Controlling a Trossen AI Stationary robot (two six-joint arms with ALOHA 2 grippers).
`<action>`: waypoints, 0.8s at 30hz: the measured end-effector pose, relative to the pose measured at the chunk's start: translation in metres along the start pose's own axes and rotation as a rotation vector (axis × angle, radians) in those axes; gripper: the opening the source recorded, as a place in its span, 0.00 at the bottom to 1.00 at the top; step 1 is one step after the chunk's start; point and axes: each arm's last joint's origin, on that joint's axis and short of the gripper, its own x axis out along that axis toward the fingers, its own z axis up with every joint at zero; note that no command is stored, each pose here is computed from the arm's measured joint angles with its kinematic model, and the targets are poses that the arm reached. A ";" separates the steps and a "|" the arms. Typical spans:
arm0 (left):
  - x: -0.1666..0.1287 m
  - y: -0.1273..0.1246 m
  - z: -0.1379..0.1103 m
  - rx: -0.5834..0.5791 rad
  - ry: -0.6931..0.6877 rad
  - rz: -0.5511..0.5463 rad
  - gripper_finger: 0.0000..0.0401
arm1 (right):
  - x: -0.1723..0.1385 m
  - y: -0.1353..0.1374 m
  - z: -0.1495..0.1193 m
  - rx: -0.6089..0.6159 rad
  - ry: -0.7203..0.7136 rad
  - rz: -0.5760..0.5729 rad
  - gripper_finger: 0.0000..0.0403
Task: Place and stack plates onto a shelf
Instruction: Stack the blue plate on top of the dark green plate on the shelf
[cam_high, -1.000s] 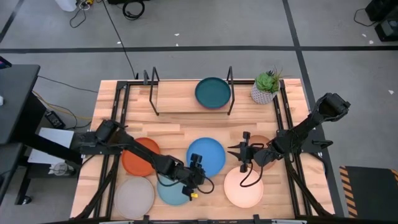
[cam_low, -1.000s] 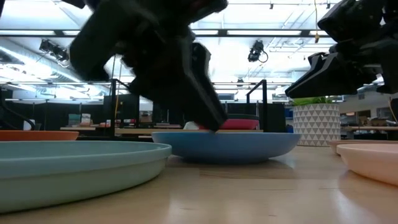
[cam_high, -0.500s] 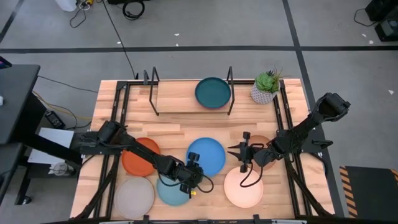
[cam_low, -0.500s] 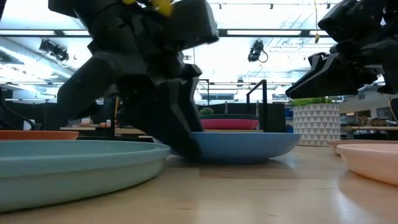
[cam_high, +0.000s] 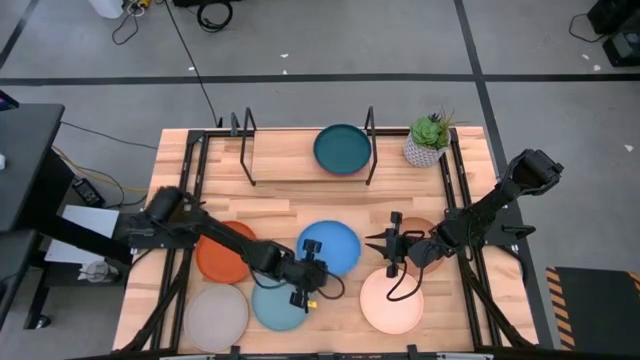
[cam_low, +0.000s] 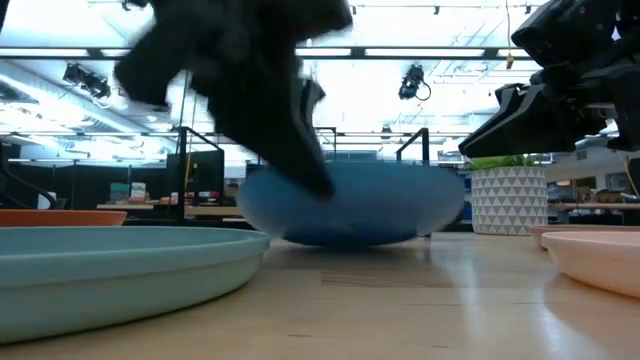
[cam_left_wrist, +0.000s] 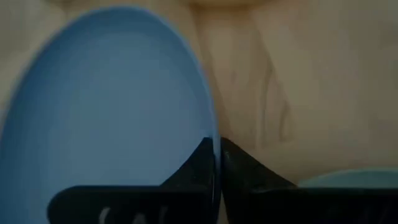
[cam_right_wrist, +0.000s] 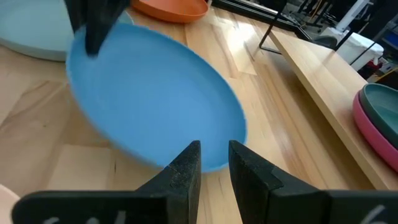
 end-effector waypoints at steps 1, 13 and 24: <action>-0.007 0.004 0.003 -0.008 -0.005 -0.012 0.04 | 0.000 0.000 0.000 0.000 0.000 0.000 0.22; -0.082 0.065 0.025 -0.050 -0.149 -0.044 0.04 | -0.001 0.001 0.000 0.047 -0.003 -0.004 0.22; -0.115 0.143 0.021 0.026 -0.194 0.147 0.04 | -0.002 0.000 -0.001 0.073 -0.013 -0.065 0.22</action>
